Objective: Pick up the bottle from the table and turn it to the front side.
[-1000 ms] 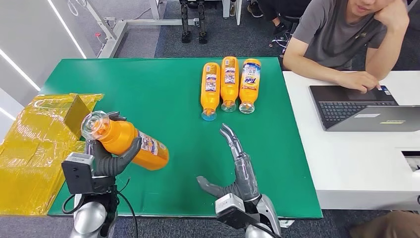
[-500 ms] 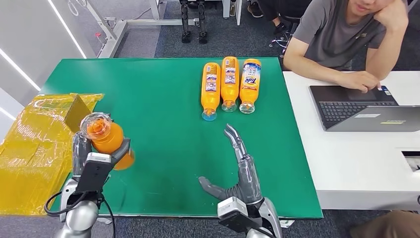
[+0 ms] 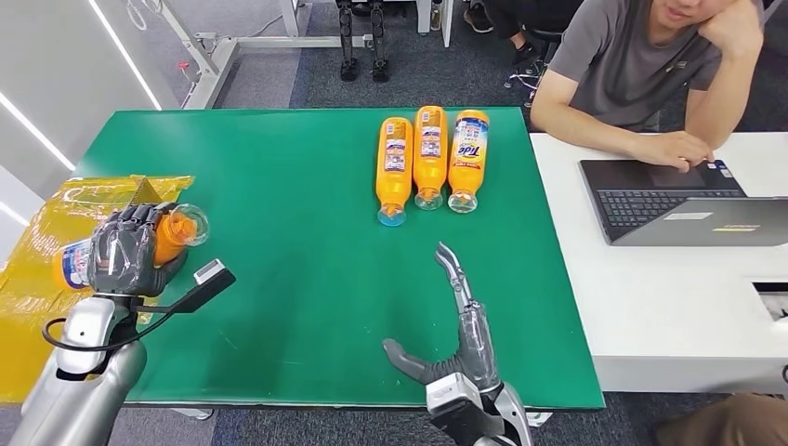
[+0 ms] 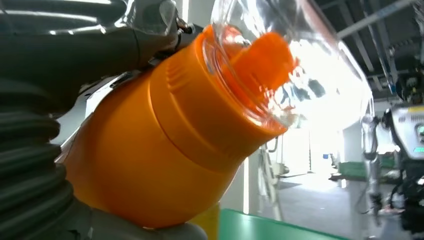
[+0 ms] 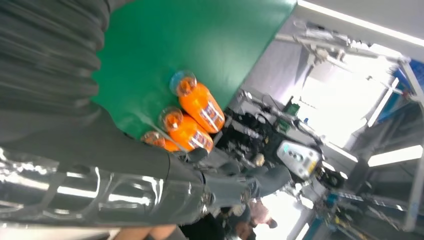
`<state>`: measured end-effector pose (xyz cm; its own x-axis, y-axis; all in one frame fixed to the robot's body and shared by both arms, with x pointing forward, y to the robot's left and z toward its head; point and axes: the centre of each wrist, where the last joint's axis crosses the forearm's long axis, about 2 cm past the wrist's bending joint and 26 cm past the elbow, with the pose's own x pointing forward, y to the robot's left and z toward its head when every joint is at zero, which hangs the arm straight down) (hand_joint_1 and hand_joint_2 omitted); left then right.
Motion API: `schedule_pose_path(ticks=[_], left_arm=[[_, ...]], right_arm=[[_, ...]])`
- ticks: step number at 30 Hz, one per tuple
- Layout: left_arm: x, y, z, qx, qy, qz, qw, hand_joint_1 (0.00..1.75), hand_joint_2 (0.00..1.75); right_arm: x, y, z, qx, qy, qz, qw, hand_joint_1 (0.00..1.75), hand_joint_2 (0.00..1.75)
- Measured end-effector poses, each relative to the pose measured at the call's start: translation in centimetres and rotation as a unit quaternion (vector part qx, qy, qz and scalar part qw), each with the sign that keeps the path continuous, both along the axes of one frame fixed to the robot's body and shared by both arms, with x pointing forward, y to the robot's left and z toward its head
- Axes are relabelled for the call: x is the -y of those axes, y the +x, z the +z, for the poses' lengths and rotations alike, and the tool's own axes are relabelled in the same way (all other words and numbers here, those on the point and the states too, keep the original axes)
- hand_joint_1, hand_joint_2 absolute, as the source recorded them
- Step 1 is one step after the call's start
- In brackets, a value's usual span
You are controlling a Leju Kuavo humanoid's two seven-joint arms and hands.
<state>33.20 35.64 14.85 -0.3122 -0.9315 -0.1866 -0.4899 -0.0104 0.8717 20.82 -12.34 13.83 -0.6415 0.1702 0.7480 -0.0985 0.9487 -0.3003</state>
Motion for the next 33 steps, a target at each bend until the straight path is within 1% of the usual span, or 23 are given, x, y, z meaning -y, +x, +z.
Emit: schedule_pose_path(ticks=[2, 7, 10, 13, 18, 23, 26, 29, 33], left_arm=[[-0.9, 0.6, -0.1, -0.009, 0.038, 0.008, 0.999, 1.75, 1.75], [-3.0, 3.3, 0.0, -0.035, 0.134, 0.029, 0.99, 1.75, 1.75], [-4.2, 4.2, 0.1, -0.06, 0.174, 0.035, 0.982, 1.75, 1.75], [-5.5, 4.5, -0.2, -0.088, 0.206, 0.026, 0.974, 1.75, 1.75], [-6.9, 4.5, -0.5, -0.108, 0.228, 0.025, 0.967, 1.75, 1.75], [-7.5, 4.4, -0.6, -0.116, 0.244, 0.022, 0.962, 1.75, 1.75], [-7.8, 4.6, -0.6, -0.12, 0.281, 0.005, 0.952, 1.75, 1.75], [-8.2, 5.1, -0.5, -0.129, 0.317, -0.011, 0.939, 1.75, 1.75], [-8.3, 6.0, -0.4, -0.151, 0.343, -0.021, 0.927, 1.75, 1.75]], right_arm=[[0.1, -0.3, -0.1, -0.004, 0.003, -0.001, 1.0, 0.0, 1.75], [0.2, -0.9, 0.0, -0.007, 0.01, 0.003, 1.0, 0.0, 1.75], [0.3, -1.1, 0.1, -0.01, 0.013, 0.006, 1.0, 0.0, 1.75], [0.4, -1.1, 0.1, -0.013, 0.014, 0.006, 1.0, 0.0, 1.75], [0.6, -1.0, 0.2, -0.012, 0.016, 0.002, 1.0, 0.0, 1.75], [0.7, -1.0, 0.2, -0.012, 0.017, 0.0, 1.0, 0.0, 1.75], [0.8, -1.0, 0.2, -0.013, 0.017, -0.001, 1.0, 0.0, 1.75], [0.8, -1.1, 0.1, -0.014, 0.018, -0.004, 1.0, 0.0, 1.75], [1.0, -1.3, -0.2, -0.019, 0.021, -0.017, 0.999, 0.0, 1.75]])
